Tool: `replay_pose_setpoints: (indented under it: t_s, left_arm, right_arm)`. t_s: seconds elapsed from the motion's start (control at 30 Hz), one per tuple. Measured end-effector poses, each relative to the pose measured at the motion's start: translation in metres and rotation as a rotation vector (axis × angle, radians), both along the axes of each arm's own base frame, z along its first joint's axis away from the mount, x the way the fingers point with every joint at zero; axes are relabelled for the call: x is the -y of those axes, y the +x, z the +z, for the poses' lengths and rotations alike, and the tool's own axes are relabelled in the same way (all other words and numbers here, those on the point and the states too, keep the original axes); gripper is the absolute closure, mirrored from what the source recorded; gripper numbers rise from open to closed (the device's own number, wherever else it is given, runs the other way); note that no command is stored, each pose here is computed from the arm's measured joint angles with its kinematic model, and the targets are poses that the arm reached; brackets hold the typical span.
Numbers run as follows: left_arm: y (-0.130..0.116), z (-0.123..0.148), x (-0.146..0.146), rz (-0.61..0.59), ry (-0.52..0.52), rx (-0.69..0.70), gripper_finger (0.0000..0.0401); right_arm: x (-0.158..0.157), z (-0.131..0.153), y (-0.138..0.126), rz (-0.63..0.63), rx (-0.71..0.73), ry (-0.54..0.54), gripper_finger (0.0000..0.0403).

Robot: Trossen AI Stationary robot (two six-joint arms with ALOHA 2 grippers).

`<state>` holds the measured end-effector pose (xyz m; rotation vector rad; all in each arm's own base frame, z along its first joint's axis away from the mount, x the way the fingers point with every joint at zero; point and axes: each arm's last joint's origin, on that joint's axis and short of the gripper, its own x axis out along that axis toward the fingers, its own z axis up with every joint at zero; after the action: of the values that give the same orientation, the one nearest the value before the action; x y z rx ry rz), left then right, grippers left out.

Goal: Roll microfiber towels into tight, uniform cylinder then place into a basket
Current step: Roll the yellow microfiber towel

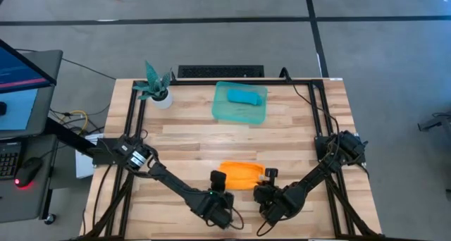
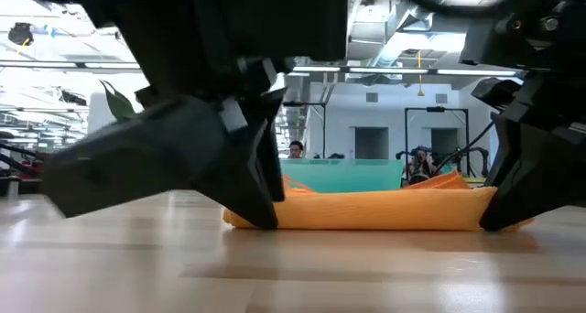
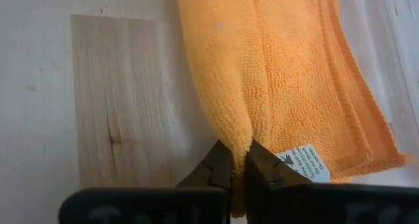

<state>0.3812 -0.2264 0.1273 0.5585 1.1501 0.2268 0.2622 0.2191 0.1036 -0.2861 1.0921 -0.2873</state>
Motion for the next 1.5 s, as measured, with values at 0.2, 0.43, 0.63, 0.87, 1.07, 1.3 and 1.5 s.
replay_pose_setpoints:
  t_s: [0.2, 0.43, 0.63, 0.87, 1.07, 1.3, 1.5]
  left_arm:
    - [0.002, -0.001, -0.015, 0.116, -0.024, -0.013, 0.0287]
    - [0.01, 0.0, -0.028, 0.208, -0.077, 0.012, 0.0287]
    - [0.016, 0.001, -0.041, 0.273, -0.115, 0.017, 0.0287]
    - [0.018, 0.0, -0.044, 0.289, -0.159, -0.006, 0.0321]
    - [0.017, -0.001, -0.043, 0.282, -0.195, -0.04, 0.0391]
    - [0.011, 0.002, -0.031, 0.259, -0.211, -0.079, 0.0382]
    - [0.006, 0.02, -0.004, 0.272, -0.381, -0.158, 0.0391]
  right_arm:
    - [0.0, 0.0, 0.0, 0.001, -0.01, 0.011, 0.0373]
    - [0.0, 0.0, 0.0, 0.002, -0.01, 0.012, 0.0373]
    - [0.0, 0.0, 0.0, 0.002, -0.01, 0.011, 0.0375]
    - [-0.001, 0.0, -0.001, 0.012, -0.014, 0.008, 0.0373]
    - [-0.001, 0.0, -0.001, 0.014, -0.023, 0.018, 0.0377]
    - [-0.012, 0.008, 0.004, 0.031, -0.051, 0.114, 0.0374]
    - [-0.037, 0.022, 0.007, 0.095, -0.067, 0.251, 0.0381]
